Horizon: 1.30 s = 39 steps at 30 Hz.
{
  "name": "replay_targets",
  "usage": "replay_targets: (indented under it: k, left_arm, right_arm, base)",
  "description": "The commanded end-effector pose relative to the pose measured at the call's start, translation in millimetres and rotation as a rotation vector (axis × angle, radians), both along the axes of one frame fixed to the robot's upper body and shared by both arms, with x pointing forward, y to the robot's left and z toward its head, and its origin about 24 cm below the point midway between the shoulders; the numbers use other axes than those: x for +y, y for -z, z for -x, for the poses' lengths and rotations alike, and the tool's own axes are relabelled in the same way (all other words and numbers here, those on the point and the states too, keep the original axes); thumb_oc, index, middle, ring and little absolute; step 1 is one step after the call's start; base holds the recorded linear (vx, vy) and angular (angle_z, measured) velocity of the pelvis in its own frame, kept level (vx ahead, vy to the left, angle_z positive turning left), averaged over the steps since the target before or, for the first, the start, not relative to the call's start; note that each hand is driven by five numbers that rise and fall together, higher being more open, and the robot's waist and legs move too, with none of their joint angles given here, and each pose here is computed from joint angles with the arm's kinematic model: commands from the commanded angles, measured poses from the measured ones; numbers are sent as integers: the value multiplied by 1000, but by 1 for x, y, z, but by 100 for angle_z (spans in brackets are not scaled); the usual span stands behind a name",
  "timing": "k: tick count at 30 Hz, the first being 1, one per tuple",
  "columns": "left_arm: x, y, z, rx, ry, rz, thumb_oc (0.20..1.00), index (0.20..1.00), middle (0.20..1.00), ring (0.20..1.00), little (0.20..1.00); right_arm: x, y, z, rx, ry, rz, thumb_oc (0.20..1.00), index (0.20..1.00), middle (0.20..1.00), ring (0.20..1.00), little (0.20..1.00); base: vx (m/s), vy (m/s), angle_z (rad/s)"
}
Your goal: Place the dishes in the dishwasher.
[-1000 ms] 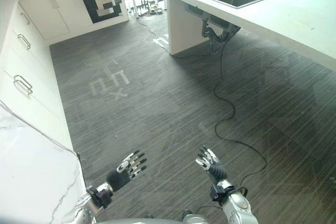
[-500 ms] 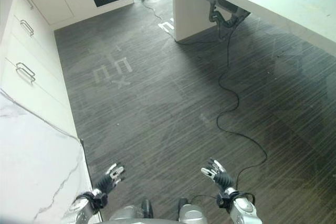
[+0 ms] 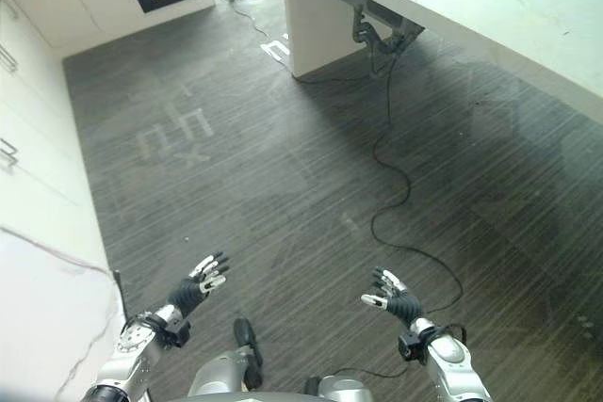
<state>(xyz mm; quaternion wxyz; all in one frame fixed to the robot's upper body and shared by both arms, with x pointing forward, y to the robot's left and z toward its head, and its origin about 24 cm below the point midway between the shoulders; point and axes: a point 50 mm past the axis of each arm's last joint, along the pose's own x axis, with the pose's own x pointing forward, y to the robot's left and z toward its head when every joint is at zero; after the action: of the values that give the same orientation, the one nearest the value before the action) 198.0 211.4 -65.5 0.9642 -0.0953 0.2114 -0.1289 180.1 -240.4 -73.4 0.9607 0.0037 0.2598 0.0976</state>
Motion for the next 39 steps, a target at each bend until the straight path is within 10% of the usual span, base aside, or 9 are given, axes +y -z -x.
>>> replay_targets:
  k: [1, 39]
  left_arm:
    - [8, -21, -10, -104, 46, -61, 1000, 1000, 1000, 1000, 1000]
    - [-15, -29, -12, -141, 213, -4, 1000, 1000, 1000, 1000, 1000]
  right_arm:
    - [9, -16, -3, -100, 30, -51, 1000, 1000, 1000, 1000, 1000]
    - [20, -22, -12, -123, -69, -81, 1000, 1000, 1000, 1000, 1000]
  base:
    - [252, 274, -21]
    - [431, -13, -13]
